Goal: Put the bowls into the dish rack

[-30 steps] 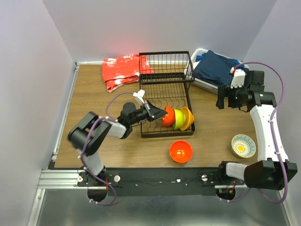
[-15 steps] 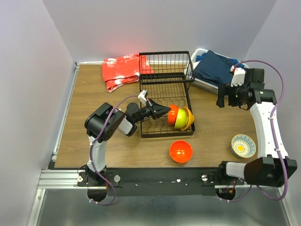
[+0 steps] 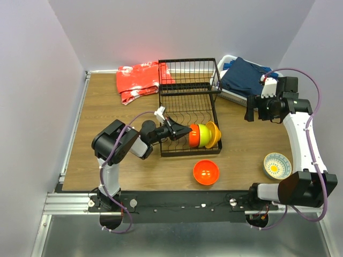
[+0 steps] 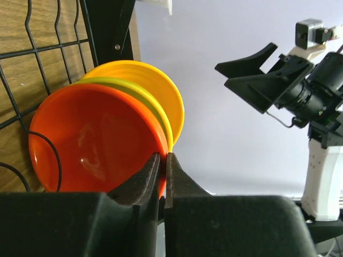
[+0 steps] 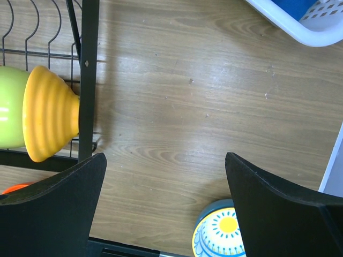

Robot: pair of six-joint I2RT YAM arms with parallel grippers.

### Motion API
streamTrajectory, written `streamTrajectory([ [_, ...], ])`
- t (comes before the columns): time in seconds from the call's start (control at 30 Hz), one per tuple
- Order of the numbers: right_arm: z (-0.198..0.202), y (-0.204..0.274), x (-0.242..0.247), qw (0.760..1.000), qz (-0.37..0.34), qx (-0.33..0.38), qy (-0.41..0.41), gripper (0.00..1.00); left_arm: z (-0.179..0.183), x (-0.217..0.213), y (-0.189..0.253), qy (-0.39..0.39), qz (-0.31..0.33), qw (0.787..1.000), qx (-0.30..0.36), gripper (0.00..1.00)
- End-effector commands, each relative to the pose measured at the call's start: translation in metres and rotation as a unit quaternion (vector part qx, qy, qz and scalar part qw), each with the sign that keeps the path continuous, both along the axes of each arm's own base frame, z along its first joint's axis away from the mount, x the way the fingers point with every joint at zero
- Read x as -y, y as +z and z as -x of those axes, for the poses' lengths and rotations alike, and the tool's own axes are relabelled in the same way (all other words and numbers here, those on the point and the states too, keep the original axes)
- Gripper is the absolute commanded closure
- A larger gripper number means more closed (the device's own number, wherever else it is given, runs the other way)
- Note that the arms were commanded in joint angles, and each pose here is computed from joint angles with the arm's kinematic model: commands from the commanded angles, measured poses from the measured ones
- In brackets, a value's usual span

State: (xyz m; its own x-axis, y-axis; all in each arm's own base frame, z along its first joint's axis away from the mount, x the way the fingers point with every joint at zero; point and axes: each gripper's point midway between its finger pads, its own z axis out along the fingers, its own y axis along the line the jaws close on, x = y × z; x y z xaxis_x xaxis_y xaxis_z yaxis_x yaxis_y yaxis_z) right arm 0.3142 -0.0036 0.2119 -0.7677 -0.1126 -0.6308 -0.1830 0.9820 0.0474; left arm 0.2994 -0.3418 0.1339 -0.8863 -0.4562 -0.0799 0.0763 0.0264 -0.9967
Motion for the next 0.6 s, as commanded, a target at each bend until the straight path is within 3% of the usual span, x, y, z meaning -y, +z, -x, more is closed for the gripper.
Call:
streamTrajectory([
  [0.0, -0.007, 0.006, -0.003, 1.000, -0.015, 0.016, 0.001, 0.00, -0.003, 0.000, 0.000, 0.004, -0.026, 0.999, 0.043, 0.78],
  [0.07, -0.005, 0.004, -0.004, 1.000, -0.017, 0.012, 0.001, 0.00, -0.002, 0.000, 0.005, 0.002, -0.027, 0.998, 0.064, 0.68],
  [0.33, -0.002, 0.007, -0.004, 1.000, -0.016, 0.017, 0.000, 0.00, 0.003, 0.002, 0.029, -0.019, -0.041, 0.990, 0.132, 0.53],
  [0.57, -0.003, 0.010, -0.004, 1.000, -0.015, 0.021, 0.000, 0.00, 0.011, -0.002, 0.019, -0.039, -0.090, 0.986, 0.138, 0.51],
])
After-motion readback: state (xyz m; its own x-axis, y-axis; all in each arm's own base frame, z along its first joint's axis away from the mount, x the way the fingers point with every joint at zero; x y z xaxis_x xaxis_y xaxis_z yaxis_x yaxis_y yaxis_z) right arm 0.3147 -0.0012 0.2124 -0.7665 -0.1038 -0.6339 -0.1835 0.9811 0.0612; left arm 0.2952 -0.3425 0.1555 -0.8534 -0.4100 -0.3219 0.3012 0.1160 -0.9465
